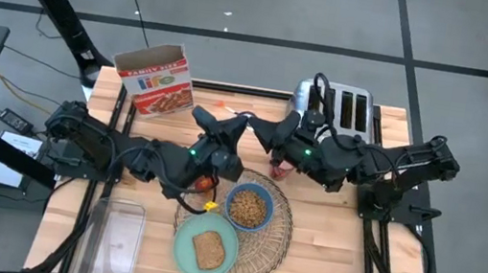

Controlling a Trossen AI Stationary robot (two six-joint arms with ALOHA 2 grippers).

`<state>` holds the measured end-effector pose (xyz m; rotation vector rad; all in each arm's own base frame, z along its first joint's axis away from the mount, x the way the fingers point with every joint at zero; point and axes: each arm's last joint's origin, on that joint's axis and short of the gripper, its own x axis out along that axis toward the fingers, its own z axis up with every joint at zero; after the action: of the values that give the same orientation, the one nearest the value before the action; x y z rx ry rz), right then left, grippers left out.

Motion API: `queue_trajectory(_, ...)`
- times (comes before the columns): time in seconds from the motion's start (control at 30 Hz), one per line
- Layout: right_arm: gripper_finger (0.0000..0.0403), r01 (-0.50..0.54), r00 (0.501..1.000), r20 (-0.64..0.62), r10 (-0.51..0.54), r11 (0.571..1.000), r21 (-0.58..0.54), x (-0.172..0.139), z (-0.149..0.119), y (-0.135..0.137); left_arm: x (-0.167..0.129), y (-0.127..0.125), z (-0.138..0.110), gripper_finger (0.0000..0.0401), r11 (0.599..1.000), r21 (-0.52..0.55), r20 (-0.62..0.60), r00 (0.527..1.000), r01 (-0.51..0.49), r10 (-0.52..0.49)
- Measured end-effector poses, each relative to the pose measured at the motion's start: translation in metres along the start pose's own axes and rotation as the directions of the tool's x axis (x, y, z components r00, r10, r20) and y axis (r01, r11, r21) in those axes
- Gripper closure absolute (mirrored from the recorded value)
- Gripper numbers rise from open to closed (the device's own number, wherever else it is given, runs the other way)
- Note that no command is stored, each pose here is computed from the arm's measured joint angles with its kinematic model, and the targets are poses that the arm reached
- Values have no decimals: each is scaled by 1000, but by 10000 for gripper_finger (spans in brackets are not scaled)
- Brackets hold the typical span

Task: Arrange a breakfast setting
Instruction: Put the orange spoon on the brown tablemat to the right of the blue bowl

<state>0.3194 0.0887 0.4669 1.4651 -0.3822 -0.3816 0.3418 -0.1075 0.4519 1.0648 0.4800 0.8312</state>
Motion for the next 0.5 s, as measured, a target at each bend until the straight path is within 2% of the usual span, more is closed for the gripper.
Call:
queue_trajectory(0.07, 364, -3, 1000, -1, 3, 1000, -26, 0, 0, 0, 0, 2, 1, 382, 1000, -21, 2, 1000, -8, 8)
queue_trajectory(0.3, 285, -53, 999, -20, 49, 955, -293, -3, 3, 8, -4, 11, 1, 391, 997, -75, 29, 999, -15, 17)
queue_trajectory(0.4, 247, -74, 997, -30, 68, 897, -436, -11, 10, 16, -8, 21, -2, 391, 990, -142, 37, 999, -15, 20)
queue_trajectory(0.47, 227, -91, 995, -24, 93, 822, -562, -19, 21, 26, -13, 31, -7, 391, 976, -217, 30, 999, -18, 25)
queue_trajectory(0.5, 220, -100, 994, -25, 109, 772, -627, -24, 27, 31, -16, 38, -9, 391, 958, -286, 40, 999, -14, 27)
